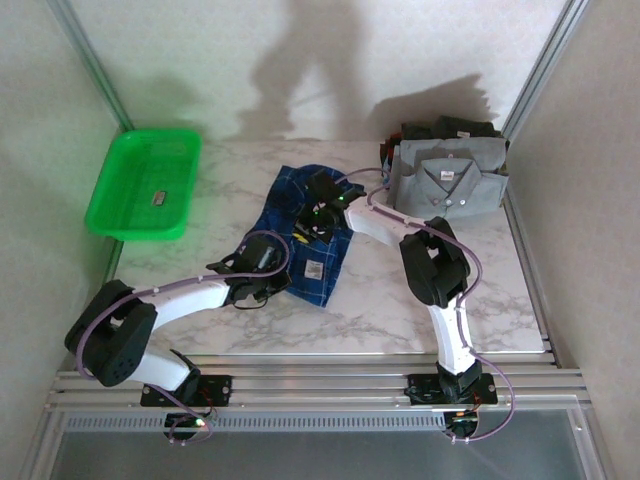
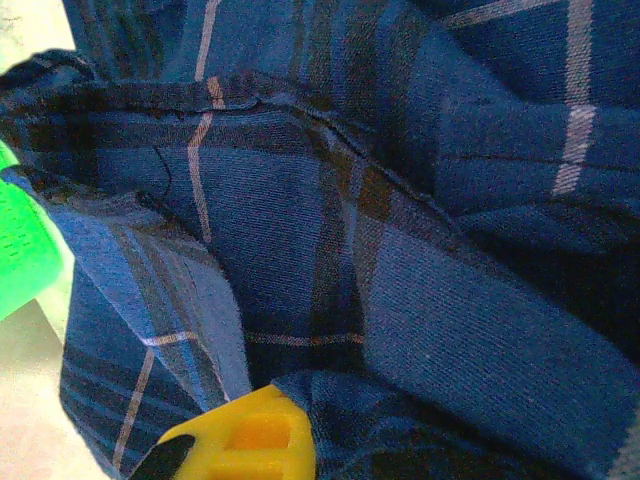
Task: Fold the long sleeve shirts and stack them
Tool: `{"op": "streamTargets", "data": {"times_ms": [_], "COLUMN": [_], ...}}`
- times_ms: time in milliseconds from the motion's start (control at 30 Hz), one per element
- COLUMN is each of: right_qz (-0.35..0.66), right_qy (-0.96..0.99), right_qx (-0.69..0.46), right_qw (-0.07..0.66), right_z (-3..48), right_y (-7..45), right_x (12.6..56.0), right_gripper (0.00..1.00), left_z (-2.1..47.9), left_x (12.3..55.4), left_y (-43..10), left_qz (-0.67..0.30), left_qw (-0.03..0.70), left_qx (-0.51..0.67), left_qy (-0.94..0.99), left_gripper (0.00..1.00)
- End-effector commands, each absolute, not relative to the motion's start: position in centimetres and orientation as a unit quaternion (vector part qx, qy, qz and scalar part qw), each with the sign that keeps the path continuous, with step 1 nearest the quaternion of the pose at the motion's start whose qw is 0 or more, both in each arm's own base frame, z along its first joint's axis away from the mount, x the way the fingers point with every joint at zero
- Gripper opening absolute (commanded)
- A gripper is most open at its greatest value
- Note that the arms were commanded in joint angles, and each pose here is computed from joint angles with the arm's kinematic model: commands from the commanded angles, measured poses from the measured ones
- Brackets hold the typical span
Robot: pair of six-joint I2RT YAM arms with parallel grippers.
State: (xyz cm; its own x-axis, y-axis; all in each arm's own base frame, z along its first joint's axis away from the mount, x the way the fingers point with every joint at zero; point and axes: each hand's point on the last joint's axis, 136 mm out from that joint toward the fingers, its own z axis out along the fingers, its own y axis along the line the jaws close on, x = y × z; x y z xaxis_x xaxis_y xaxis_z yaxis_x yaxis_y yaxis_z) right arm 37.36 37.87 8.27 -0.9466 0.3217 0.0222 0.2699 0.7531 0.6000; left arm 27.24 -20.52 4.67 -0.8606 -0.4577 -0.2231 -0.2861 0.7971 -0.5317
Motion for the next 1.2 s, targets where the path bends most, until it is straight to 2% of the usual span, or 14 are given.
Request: {"op": "streamTargets", "data": {"times_ms": [0, 133, 167, 267, 333, 533, 633, 700, 767, 900, 1167], "right_qz": [0.354, 0.368, 0.373, 0.379, 0.385, 0.367, 0.370, 0.355, 0.342, 0.347, 0.365], "right_qy": [0.912, 0.906, 0.904, 0.900, 0.897, 0.917, 0.917, 0.923, 0.929, 0.926, 0.919], "right_qx": [0.183, 0.185, 0.186, 0.189, 0.190, 0.149, 0.147, 0.145, 0.144, 0.149, 0.150], "right_qw": [0.096, 0.095, 0.095, 0.107, 0.106, 0.047, 0.026, 0.018, 0.010, 0.008, 0.013], "right_z": [11.8, 13.4, 13.8, 15.0, 15.5, 14.1, 13.2, 12.2, 11.0, 9.2, 7.9], "right_y": [36.8, 35.1, 34.7, 32.8, 32.2, 33.4, 34.7, 35.3, 35.8, 37.1, 40.3], "right_x": [42.1, 41.5, 41.3, 40.9, 40.5, 35.7, 33.6, 32.7, 32.2, 33.0, 36.6], "right_gripper": [0.07, 0.35, 0.39, 0.47, 0.49, 0.43, 0.21, 0.12, 0.08, 0.07, 0.14], "left_z": [3.6, 3.7, 3.7, 3.7, 3.7, 3.8, 3.7, 3.6, 3.7, 3.9, 3.9], "left_x": [24.6, 24.5, 24.5, 24.4, 24.4, 24.4, 24.3, 24.2, 24.2, 24.3, 23.9], "left_y": [-19.5, -19.2, -19.1, -19.0, -19.0, -19.1, -19.1, -19.1, -19.2, -19.2, -19.1], "left_qz": [-0.212, -0.209, -0.209, -0.208, -0.208, -0.211, -0.213, -0.212, -0.214, -0.216, -0.218], "left_qw": [0.138, 0.141, 0.143, 0.145, 0.144, 0.146, 0.144, 0.142, 0.142, 0.143, 0.142], "left_qx": [-0.181, -0.180, -0.180, -0.179, -0.178, -0.172, -0.174, -0.174, -0.173, -0.173, -0.175], "left_qy": [0.950, 0.951, 0.951, 0.951, 0.951, 0.951, 0.951, 0.951, 0.951, 0.950, 0.950], "left_gripper": [0.00, 0.00, 0.00, 0.00, 0.00, 0.00, 0.00, 0.00, 0.00, 0.00, 0.00]}}
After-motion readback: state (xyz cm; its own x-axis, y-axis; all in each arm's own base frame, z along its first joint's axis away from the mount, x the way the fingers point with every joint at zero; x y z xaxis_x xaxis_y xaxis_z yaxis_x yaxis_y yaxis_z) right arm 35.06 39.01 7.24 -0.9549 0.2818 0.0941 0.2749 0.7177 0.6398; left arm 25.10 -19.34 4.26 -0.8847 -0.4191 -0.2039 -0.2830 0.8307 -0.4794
